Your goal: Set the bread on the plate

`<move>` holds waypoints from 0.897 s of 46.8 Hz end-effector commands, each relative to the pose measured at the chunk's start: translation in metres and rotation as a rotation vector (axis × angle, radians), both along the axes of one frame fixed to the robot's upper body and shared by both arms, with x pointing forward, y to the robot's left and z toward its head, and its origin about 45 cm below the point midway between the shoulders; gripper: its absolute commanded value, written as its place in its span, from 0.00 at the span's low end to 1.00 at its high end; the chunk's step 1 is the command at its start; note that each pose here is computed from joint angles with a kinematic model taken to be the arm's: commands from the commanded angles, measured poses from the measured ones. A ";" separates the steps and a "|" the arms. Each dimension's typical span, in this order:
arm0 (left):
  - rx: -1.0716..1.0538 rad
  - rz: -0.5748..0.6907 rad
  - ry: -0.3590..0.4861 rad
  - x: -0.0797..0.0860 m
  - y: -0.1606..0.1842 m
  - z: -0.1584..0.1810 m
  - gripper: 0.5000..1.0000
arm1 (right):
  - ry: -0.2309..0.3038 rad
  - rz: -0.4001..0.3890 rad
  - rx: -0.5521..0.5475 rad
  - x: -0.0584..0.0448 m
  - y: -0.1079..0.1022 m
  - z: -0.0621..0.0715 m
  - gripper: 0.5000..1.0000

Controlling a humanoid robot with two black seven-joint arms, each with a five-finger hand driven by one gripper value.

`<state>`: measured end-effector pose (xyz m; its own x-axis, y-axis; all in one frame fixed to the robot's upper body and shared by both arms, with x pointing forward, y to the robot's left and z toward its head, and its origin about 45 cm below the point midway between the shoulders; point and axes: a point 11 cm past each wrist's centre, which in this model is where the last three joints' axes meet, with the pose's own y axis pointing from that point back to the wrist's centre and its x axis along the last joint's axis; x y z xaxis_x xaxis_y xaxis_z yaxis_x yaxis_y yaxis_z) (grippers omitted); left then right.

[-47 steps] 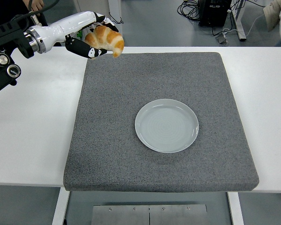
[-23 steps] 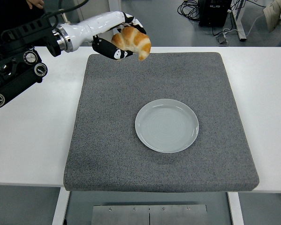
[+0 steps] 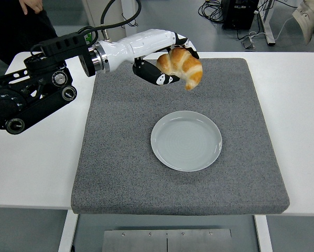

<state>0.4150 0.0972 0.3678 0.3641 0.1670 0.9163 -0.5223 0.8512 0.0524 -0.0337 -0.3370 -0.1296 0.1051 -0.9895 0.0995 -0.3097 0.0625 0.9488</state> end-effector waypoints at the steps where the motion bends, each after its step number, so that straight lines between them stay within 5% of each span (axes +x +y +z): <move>1: 0.010 -0.023 0.008 -0.004 -0.003 -0.007 0.07 | -0.001 0.000 0.000 0.001 0.000 0.000 1.00; 42: 0.111 -0.080 0.093 -0.024 -0.015 -0.077 0.07 | -0.001 0.000 0.000 0.001 0.000 0.000 1.00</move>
<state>0.3904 0.0831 0.2951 0.4503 0.0375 0.8921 -0.4409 0.8781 0.1857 -0.0334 -0.3370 -0.1296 0.1051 -0.9895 0.0992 -0.3102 0.0621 0.9486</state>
